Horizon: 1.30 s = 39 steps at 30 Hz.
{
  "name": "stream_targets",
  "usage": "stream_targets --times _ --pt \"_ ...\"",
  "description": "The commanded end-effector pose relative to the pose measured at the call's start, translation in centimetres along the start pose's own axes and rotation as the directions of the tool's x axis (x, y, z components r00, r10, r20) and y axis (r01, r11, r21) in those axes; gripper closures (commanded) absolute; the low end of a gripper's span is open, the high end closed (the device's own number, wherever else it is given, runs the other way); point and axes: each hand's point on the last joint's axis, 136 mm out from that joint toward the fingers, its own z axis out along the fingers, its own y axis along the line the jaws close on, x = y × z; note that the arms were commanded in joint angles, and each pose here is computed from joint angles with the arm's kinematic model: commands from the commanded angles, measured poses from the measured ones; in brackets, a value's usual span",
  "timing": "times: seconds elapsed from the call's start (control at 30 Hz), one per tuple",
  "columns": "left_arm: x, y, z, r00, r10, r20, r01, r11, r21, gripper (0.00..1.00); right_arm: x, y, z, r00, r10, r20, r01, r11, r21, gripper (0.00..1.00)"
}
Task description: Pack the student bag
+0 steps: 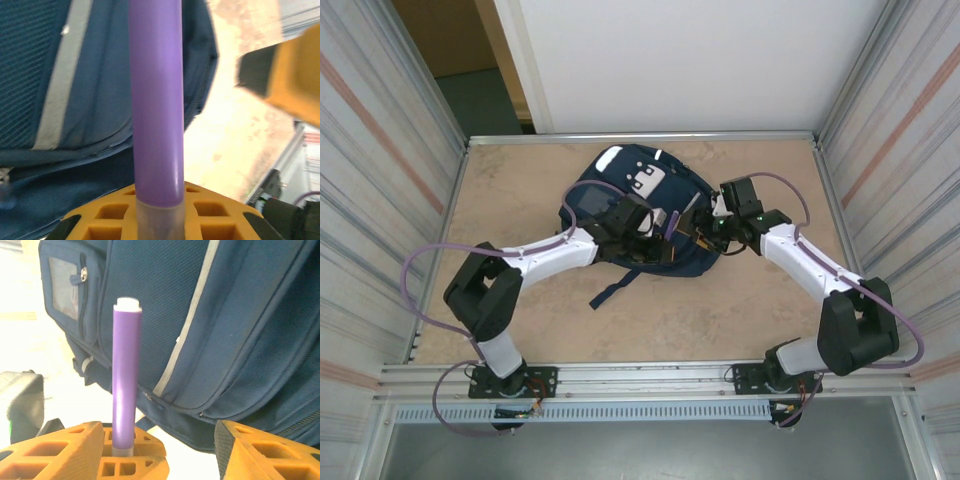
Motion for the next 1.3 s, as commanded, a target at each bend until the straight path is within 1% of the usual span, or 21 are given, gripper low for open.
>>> stream_targets --times 0.0,0.1,0.17,0.2,0.27,0.33,0.37,0.4,0.47,0.53,0.57,0.7,0.8,0.87,0.93,1.0,1.07,1.1,1.17,1.23,1.27 --pt "-0.7 -4.0 -1.0 0.994 0.105 0.017 -0.107 0.978 0.178 0.91 0.6 1.8 0.7 0.999 0.016 -0.031 -0.018 0.998 -0.060 0.40" --pt "-0.8 -5.1 -1.1 0.991 0.130 0.029 -0.133 0.966 0.220 0.91 0.7 2.3 1.2 1.000 0.007 -0.030 -0.009 0.998 -0.065 0.40" --pt "-0.9 -5.5 -1.4 0.991 0.131 0.033 -0.135 0.964 0.229 0.90 0.8 2.2 1.6 0.999 0.022 -0.031 -0.024 0.998 -0.060 0.43" --pt "-1.0 -5.6 -1.5 0.990 0.136 0.040 -0.141 0.963 0.230 0.89 0.8 2.0 1.8 0.999 0.033 -0.028 -0.035 0.998 -0.055 0.47" --pt "-1.0 -5.7 -1.7 0.988 0.143 0.053 -0.151 0.960 0.237 0.87 0.8 1.7 2.0 0.999 0.046 -0.020 -0.047 0.997 -0.055 0.66" --pt "-1.0 -5.7 -1.7 0.987 0.146 0.062 -0.157 0.957 0.242 0.84 0.6 1.4 1.9 0.999 0.051 -0.005 -0.052 0.997 -0.057 0.77" --pt "-1.0 -5.6 -1.7 0.988 0.143 0.061 -0.153 0.959 0.240 0.80 0.5 1.4 1.7 0.998 0.055 0.001 -0.055 0.997 -0.056 0.81" --pt "-1.0 -5.6 -1.7 0.987 0.146 0.062 -0.156 0.958 0.242 0.73 0.3 1.4 1.4 0.998 0.060 0.009 -0.059 0.996 -0.062 0.84" --pt "-0.9 -5.6 -1.8 0.983 0.173 0.066 -0.184 0.952 0.246 0.59 -0.1 1.4 0.8 0.998 0.058 0.021 -0.057 0.996 -0.068 0.87" --pt "-0.5 -6.2 -2.1 0.963 0.257 0.078 -0.269 0.922 0.278 0.55 -0.7 1.0 0.0 0.998 0.050 0.042 -0.047 0.997 -0.059 0.87" --pt "-0.4 -6.4 -2.3 0.941 0.327 0.086 -0.338 0.898 0.284 0.53 -1.1 0.4 -0.5 0.997 0.052 0.054 -0.049 0.998 -0.046 0.87" --pt "-1.6 -5.4 -2.5 0.857 0.504 0.103 -0.514 0.845 0.148 0.49 -3.5 -1.5 -2.8 0.988 0.090 0.123 -0.086 0.996 -0.032 0.87" --pt "-3.5 -3.7 -1.5 0.805 0.582 0.115 -0.587 0.810 0.011 0.47 -5.5 -3.4 -5.0 0.976 0.104 0.192 -0.105 0.994 -0.006 0.86" --pt "-4.1 -2.1 -0.1 0.782 0.618 0.077 -0.617 0.786 -0.044 0.45 -6.5 -5.0 -6.6 0.964 0.123 0.237 -0.130 0.991 0.014 0.85" --pt "-4.2 -0.7 1.3 0.765 0.644 -0.001 -0.642 0.762 -0.083 0.46 -7.2 -6.0 -7.8 0.952 0.148 0.269 -0.157 0.987 0.015 0.85" --pt "-4.6 0.9 2.6 0.756 0.652 -0.063 -0.653 0.742 -0.154 0.45 -7.4 -6.7 -8.7 0.944 0.161 0.289 -0.170 0.985 0.008 0.85" --pt "-5.4 2.1 3.5 0.737 0.669 -0.097 -0.668 0.701 -0.250 0.45 -7.5 -7.4 -9.4 0.936 0.168 0.308 -0.180 0.984 0.011 0.85" --pt "-5.8 2.6 3.8 0.736 0.669 -0.104 -0.665 0.685 -0.297 0.45 -7.5 -7.5 -9.5 0.935 0.172 0.311 -0.184 0.983 0.010 0.85" --pt "-6.6 3.3 4.1 0.753 0.648 -0.112 -0.635 0.673 -0.379 0.44 -7.4 -7.6 -9.6 0.933 0.179 0.311 -0.190 0.982 0.006 0.85" --pt "-7.1 3.9 4.5 0.786 0.610 -0.103 -0.588 0.685 -0.431 0.44 -7.2 -7.7 -9.6 0.935 0.178 0.306 -0.188 0.982 0.005 0.85" --pt "-7.1 4.2 4.8 0.794 0.599 -0.102 -0.576 0.688 -0.442 0.44 -7.1 -7.8 -9.5 0.936 0.180 0.304 -0.189 0.982 0.002 0.85"
